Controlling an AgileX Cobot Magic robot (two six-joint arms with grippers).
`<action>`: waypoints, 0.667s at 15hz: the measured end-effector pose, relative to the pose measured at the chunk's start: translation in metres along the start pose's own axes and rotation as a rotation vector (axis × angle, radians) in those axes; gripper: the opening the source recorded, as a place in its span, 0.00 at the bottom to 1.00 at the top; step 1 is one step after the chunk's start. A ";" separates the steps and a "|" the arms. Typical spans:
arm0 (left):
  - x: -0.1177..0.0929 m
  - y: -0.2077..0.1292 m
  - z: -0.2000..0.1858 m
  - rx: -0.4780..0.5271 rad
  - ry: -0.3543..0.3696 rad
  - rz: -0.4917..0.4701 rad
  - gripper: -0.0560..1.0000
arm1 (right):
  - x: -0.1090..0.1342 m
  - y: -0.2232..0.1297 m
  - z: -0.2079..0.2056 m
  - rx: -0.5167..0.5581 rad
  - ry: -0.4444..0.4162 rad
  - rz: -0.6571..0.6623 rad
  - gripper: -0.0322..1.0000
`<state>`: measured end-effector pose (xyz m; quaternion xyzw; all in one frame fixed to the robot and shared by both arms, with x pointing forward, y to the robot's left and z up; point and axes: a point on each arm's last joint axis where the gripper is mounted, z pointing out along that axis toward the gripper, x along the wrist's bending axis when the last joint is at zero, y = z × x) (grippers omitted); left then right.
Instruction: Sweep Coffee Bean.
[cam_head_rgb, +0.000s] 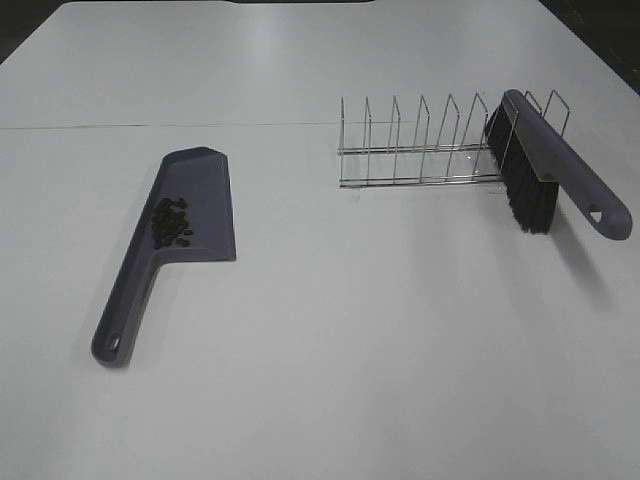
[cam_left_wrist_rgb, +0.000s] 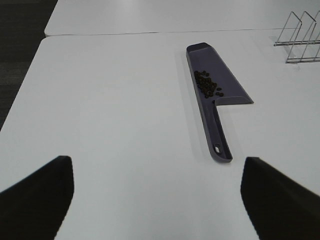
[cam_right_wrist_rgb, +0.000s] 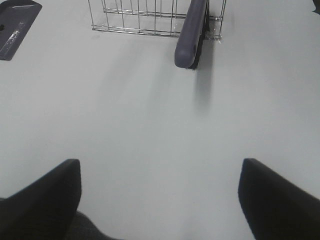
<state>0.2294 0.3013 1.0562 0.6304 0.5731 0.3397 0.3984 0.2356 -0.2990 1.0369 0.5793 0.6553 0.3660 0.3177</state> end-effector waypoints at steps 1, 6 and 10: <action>0.000 0.000 0.000 0.000 0.000 0.000 0.84 | 0.000 0.000 0.000 0.000 0.000 0.000 0.76; 0.000 0.000 0.000 0.000 0.000 0.002 0.84 | 0.000 0.000 0.000 0.000 0.000 0.000 0.76; 0.000 0.000 0.000 0.000 0.000 0.002 0.84 | 0.000 0.000 0.000 0.000 0.000 0.000 0.76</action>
